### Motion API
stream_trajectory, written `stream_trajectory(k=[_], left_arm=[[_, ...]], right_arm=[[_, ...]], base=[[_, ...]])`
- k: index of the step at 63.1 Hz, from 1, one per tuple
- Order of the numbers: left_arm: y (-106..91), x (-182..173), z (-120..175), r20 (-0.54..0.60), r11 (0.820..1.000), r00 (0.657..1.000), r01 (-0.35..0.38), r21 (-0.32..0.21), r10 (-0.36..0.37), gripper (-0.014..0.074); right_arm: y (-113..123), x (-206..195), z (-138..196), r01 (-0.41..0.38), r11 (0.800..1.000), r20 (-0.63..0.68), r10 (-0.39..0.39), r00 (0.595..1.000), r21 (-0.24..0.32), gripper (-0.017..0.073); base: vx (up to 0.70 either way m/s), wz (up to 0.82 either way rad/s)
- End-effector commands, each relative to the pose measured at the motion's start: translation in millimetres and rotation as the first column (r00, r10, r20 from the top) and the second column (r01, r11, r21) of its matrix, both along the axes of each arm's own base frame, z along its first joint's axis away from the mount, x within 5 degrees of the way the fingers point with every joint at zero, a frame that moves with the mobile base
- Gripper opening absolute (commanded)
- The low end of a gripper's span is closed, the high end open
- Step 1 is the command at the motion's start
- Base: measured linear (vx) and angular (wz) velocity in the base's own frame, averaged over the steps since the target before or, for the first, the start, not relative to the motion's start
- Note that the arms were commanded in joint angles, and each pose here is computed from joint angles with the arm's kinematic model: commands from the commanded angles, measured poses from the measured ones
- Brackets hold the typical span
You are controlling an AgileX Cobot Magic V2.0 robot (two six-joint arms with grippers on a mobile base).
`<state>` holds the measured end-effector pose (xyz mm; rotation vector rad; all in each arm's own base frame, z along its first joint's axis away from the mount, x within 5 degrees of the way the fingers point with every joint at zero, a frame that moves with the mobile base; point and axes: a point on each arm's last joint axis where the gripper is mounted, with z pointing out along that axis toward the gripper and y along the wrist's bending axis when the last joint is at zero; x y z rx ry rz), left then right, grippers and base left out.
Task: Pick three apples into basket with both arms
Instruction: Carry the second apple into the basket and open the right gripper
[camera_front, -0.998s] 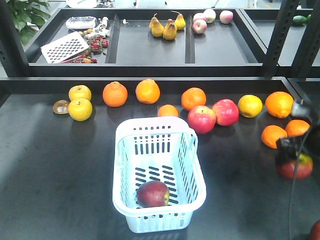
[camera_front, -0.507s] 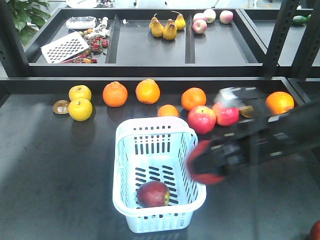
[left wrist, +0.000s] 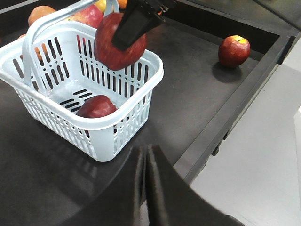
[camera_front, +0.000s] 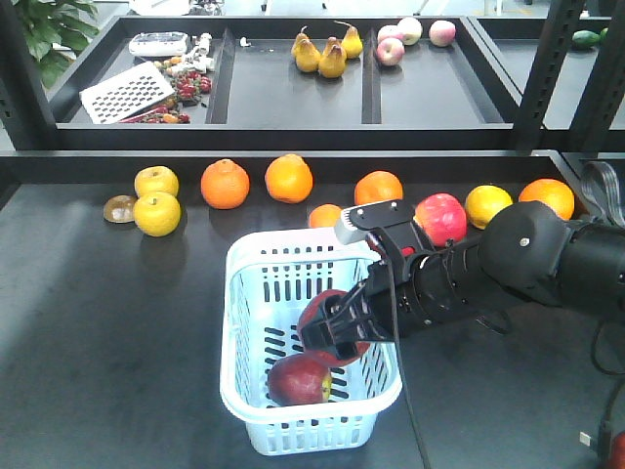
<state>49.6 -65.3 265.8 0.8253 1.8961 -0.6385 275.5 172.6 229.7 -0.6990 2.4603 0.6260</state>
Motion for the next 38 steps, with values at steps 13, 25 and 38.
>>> stream_trajectory(k=[13,25,38], left_arm=[[-0.9,2.9,12.5,0.026,0.997,0.999,-0.03,-0.071,0.031,-0.0006],[-0.9,2.9,12.5,0.026,0.997,0.999,-0.03,-0.071,0.031,-0.0006],[-0.9,2.9,12.5,0.026,0.997,0.999,-0.03,-0.071,0.031,-0.0006]], right_arm=[[0.3,2.8,21.3,0.036,0.998,0.074,-0.04,0.996,0.056,0.0669],[-2.2,-11.7,33.8,-0.026,0.998,0.044,0.024,0.999,0.054,0.0456],[-32.5,-33.4,63.3,0.026,0.999,0.033,-0.025,0.999,-0.028,-0.0013]], base=[[0.0,0.0],[0.0,0.0],[0.0,0.0]])
